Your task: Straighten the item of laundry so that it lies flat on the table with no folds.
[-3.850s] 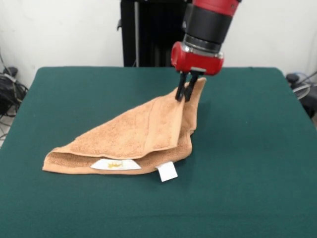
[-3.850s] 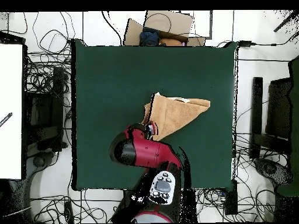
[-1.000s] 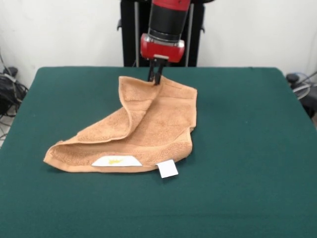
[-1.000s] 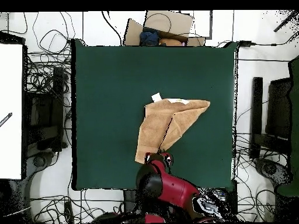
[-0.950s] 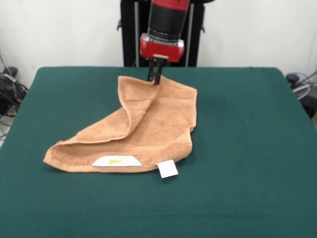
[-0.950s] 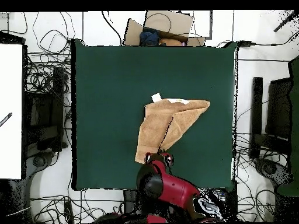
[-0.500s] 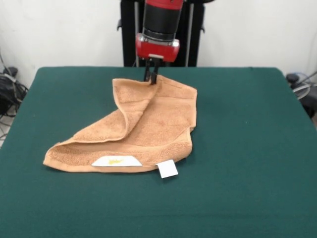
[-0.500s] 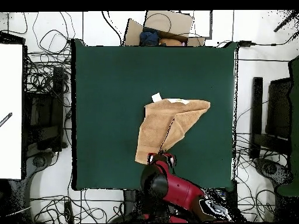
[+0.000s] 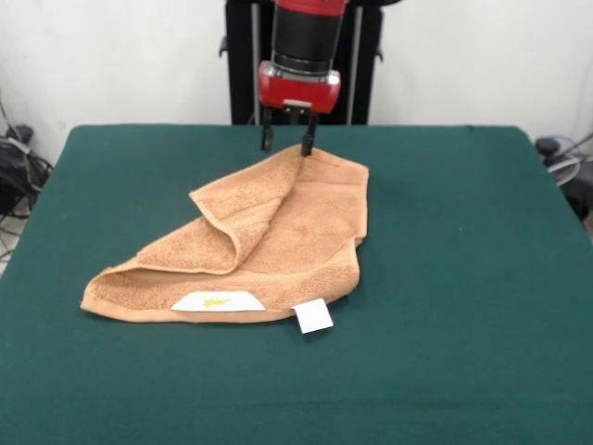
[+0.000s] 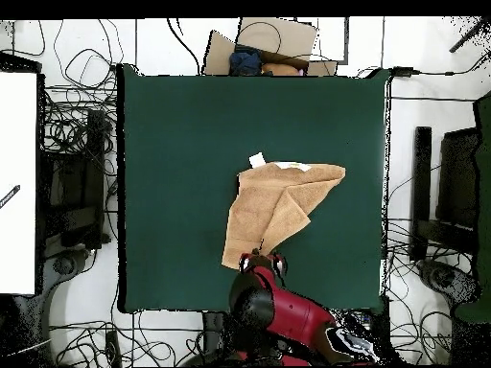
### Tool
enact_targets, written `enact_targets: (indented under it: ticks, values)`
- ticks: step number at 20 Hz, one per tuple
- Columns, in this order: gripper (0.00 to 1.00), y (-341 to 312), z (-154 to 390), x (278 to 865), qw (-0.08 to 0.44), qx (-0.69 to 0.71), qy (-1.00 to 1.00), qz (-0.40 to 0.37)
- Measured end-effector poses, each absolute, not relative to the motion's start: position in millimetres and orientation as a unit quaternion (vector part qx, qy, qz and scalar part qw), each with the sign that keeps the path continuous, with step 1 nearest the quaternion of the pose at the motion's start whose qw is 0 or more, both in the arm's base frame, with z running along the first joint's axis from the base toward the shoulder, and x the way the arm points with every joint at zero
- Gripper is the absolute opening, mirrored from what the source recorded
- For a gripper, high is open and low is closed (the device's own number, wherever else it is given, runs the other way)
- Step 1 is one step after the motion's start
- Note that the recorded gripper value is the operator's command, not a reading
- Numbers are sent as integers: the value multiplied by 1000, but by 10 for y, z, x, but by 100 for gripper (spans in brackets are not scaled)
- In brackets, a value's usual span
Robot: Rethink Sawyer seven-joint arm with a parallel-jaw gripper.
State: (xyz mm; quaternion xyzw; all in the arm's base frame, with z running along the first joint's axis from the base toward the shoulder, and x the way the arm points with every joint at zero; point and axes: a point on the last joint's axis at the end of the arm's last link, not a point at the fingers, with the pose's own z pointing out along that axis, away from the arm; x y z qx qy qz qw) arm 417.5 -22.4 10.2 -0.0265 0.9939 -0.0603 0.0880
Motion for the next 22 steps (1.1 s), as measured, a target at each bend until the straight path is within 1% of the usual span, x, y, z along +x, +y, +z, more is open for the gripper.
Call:
enact_targets:
  ticks: [22]
  values:
    - [100, -138, 27, 4144, 81, -20, 996, -36]
